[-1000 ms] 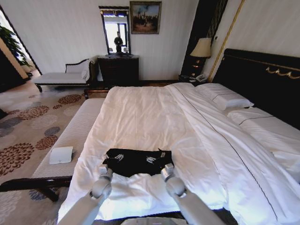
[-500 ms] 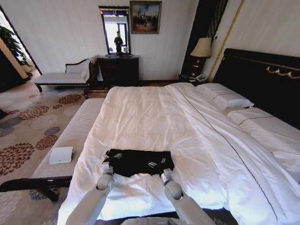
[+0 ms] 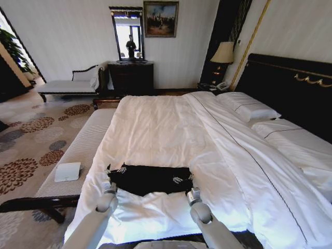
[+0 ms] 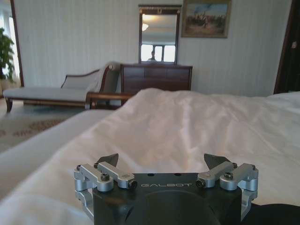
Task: Fold the clothes on the bed.
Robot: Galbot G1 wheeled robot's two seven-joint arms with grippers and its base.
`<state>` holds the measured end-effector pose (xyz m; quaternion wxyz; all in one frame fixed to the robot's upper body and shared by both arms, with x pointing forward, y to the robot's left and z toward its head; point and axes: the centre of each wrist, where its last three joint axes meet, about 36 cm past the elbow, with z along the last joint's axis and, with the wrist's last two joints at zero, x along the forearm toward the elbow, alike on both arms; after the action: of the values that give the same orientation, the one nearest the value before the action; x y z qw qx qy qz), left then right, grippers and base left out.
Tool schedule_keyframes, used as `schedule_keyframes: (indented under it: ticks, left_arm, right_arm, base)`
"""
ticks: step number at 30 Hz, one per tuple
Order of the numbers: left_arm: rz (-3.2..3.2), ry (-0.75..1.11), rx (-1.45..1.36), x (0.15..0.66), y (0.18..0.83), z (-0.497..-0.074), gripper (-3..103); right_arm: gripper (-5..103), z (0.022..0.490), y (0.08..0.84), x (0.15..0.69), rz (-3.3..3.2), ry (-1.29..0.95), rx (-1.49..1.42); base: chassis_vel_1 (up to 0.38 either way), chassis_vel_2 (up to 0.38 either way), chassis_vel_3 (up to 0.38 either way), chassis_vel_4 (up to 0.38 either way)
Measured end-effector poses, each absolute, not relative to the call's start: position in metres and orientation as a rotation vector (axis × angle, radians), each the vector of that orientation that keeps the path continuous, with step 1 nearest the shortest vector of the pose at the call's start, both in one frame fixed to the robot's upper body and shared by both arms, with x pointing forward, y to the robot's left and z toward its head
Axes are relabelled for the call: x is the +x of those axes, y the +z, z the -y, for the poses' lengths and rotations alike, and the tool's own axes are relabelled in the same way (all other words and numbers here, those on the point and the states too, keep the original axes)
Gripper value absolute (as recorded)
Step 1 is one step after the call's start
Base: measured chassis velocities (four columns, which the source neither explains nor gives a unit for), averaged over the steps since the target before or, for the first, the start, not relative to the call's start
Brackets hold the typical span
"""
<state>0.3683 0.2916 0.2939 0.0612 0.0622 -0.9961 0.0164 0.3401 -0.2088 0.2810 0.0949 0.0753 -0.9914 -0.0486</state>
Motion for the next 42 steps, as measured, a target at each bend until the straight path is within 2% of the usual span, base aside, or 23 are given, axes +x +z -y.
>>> schedule_keyframes:
  ticks: [6,9,19,30,42]
  left_arm:
    - [3.058,0.058,0.109,0.326,0.320,-0.292,100]
    - [3.101,0.064,0.082,0.297,0.338,-0.293,100]
    - [3.087,0.107,0.045,0.222,0.368,-0.286,100]
    - [3.111,0.056,-0.003,0.196,0.390,-0.273,100]
    - [3.144,0.014,-0.024,0.193,0.403,-0.273,100]
  right_arm:
    - [100,0.237,0.308,0.330,2.867,-0.338,0.229]
    - [100,0.270,0.322,0.330,2.781,-0.487,0.199]
    - [100,0.312,0.319,0.334,2.537,-0.872,0.117]
    - [100,0.298,0.306,0.333,2.388,-1.065,0.135]
    - [100,0.282,0.298,0.327,2.351,-1.105,0.139]
  base:
    - [0.000,0.000,0.000,0.000]
    - [0.000,0.000,0.000,0.000]
    - [0.000,0.000,0.000,0.000]
    - [0.000,0.000,0.000,0.000]
    - [0.000,0.000,0.000,0.000]
